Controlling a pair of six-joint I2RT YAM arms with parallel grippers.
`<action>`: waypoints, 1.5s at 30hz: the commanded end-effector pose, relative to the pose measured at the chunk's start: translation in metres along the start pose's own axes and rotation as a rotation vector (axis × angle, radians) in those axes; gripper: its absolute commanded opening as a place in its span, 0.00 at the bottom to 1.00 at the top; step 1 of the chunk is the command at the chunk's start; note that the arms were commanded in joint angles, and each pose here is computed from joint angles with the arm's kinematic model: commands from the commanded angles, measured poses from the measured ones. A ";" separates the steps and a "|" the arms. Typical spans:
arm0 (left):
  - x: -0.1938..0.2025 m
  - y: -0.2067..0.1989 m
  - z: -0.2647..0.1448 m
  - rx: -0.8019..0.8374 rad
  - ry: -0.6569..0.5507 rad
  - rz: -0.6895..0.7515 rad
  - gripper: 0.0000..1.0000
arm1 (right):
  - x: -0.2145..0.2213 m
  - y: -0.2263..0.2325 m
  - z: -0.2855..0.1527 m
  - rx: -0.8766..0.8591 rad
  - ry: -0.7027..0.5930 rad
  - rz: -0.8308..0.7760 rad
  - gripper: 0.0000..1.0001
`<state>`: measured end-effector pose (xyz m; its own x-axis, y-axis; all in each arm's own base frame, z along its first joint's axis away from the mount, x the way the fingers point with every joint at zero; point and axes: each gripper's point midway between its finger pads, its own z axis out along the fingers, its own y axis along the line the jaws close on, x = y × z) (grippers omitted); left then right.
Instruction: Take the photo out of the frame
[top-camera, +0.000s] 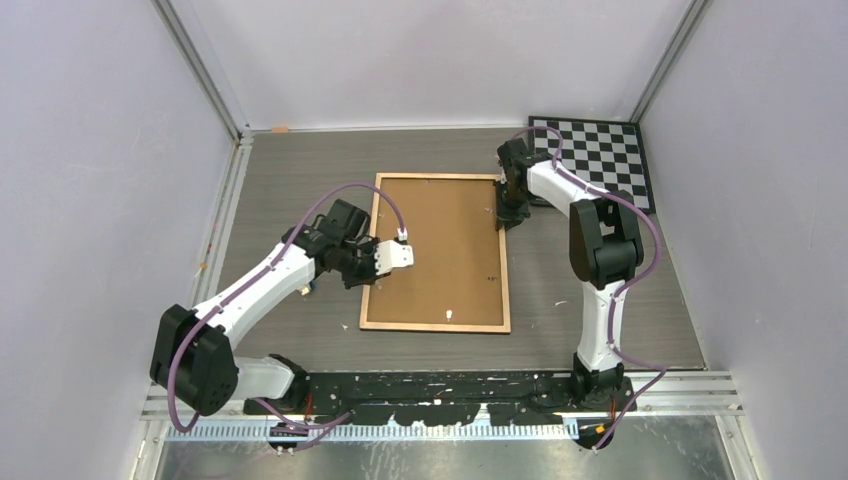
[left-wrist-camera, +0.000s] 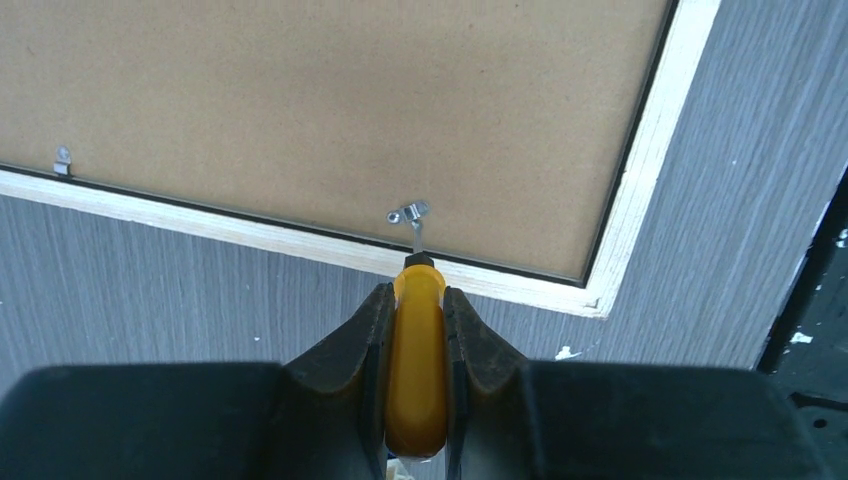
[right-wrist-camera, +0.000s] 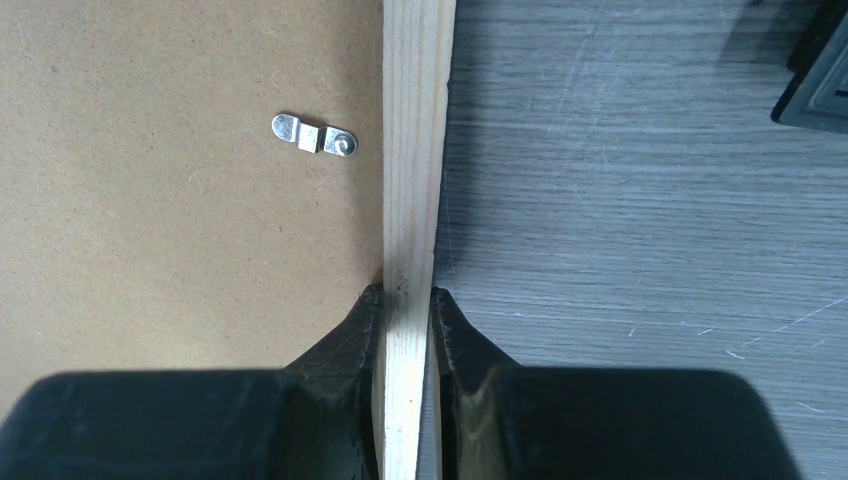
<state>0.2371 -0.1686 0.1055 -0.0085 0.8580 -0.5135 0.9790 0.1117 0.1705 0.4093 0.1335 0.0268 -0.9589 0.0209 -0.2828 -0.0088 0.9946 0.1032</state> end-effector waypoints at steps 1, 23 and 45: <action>-0.022 -0.017 0.006 0.083 -0.090 -0.043 0.00 | 0.005 -0.009 0.026 0.060 0.019 0.012 0.01; -0.021 -0.010 -0.025 0.042 -0.079 -0.104 0.00 | 0.000 0.007 -0.007 -0.031 -0.002 -0.019 0.50; -0.009 0.020 -0.001 -0.047 -0.067 -0.097 0.00 | 0.062 0.012 -0.026 -0.166 0.168 -0.018 0.73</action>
<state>0.2411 -0.1636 0.1121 -0.1063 0.8304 -0.5470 0.9722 0.2023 0.1182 0.3489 0.1353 0.0222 -0.9924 -0.0198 -0.1218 -0.0439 0.9790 0.1989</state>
